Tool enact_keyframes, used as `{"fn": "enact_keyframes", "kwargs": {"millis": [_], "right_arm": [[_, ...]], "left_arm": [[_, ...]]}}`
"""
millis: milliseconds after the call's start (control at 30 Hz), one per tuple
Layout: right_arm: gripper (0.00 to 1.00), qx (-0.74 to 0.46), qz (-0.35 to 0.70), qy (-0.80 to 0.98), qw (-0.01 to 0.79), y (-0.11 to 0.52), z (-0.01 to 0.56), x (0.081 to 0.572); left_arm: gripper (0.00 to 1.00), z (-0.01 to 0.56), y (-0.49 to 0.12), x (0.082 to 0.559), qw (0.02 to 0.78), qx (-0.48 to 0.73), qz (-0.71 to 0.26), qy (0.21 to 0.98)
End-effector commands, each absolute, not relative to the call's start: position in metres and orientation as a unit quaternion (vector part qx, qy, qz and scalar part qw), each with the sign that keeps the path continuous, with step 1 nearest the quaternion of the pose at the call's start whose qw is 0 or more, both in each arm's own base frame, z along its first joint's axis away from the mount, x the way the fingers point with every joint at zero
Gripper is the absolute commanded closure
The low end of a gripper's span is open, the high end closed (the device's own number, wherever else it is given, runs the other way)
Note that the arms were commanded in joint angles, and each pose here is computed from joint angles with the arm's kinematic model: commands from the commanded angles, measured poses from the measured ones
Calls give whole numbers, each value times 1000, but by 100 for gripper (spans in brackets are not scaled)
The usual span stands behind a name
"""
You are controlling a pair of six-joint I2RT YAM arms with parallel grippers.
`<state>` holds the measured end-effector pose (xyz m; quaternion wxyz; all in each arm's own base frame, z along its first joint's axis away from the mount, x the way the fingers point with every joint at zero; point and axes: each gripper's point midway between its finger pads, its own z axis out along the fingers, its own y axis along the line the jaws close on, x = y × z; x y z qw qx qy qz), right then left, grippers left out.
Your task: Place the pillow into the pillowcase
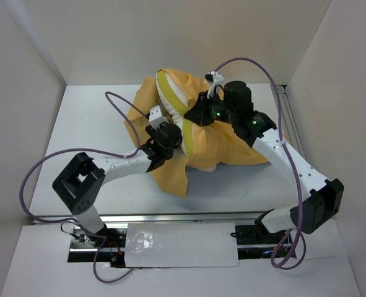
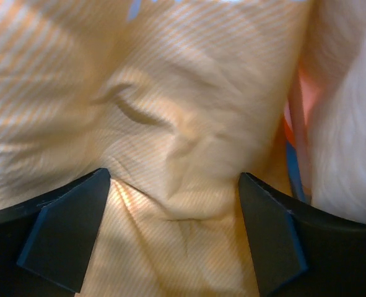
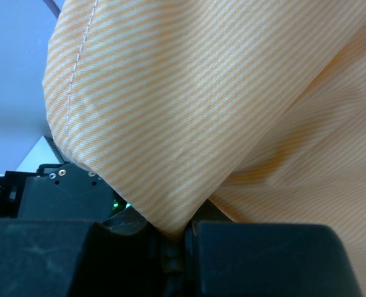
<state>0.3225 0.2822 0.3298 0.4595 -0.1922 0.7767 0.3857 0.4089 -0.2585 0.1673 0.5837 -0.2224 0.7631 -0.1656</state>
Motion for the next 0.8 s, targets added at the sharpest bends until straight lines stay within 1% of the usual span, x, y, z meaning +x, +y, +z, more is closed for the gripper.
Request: {"fn": "enact_keyframes", "kwargs": {"millis": [0, 33, 67, 100, 133, 167, 267, 300, 367, 400, 433, 467, 533, 567, 633, 700, 767], "right_arm": [[100, -245, 472, 684, 500, 297, 407, 282], [100, -236, 465, 690, 502, 292, 404, 284], [100, -227, 457, 694, 508, 290, 404, 289], [100, -218, 443, 704, 510, 285, 396, 295], [100, -212, 432, 713, 510, 281, 393, 296], [100, -194, 406, 724, 523, 274, 389, 306], [100, -158, 348, 766, 516, 258, 357, 327], [100, -140, 316, 779, 523, 249, 349, 338], [100, -118, 281, 802, 514, 240, 328, 347], [100, -97, 243, 810, 525, 229, 321, 360], [100, -85, 222, 818, 524, 221, 313, 363], [100, -73, 198, 829, 518, 215, 300, 367], [100, -45, 147, 841, 519, 198, 283, 378], [100, -36, 132, 841, 524, 192, 283, 380], [100, -21, 96, 851, 516, 184, 265, 389], [100, -35, 92, 859, 502, 191, 251, 391], [100, -86, 119, 860, 488, 214, 243, 386]], "left_arm": [[8, 178, -258, 436, 581, -254, -173, 754], [15, 169, -257, 438, 567, -257, -176, 762], [26, 171, -264, 440, 556, -246, -198, 769], [60, 168, -261, 439, 551, -236, -204, 774], [82, 170, -251, 438, 547, -239, -205, 775], [100, 172, -246, 435, 545, -234, -205, 779], [100, 170, -224, 419, 538, -215, -182, 794], [100, 192, -220, 408, 552, -190, -192, 789], [100, 200, -199, 397, 561, -179, -186, 786], [100, 190, -192, 384, 553, -150, -185, 799], [100, 211, -181, 373, 568, -148, -199, 785], [100, 214, -169, 368, 571, -140, -198, 784], [100, 201, -152, 349, 554, -120, -186, 802], [100, 215, -139, 340, 567, -125, -191, 791], [100, 207, -125, 324, 553, -134, -184, 801], [100, 222, -110, 312, 574, -145, -190, 783], [100, 225, -106, 304, 578, -138, -203, 778]]}}
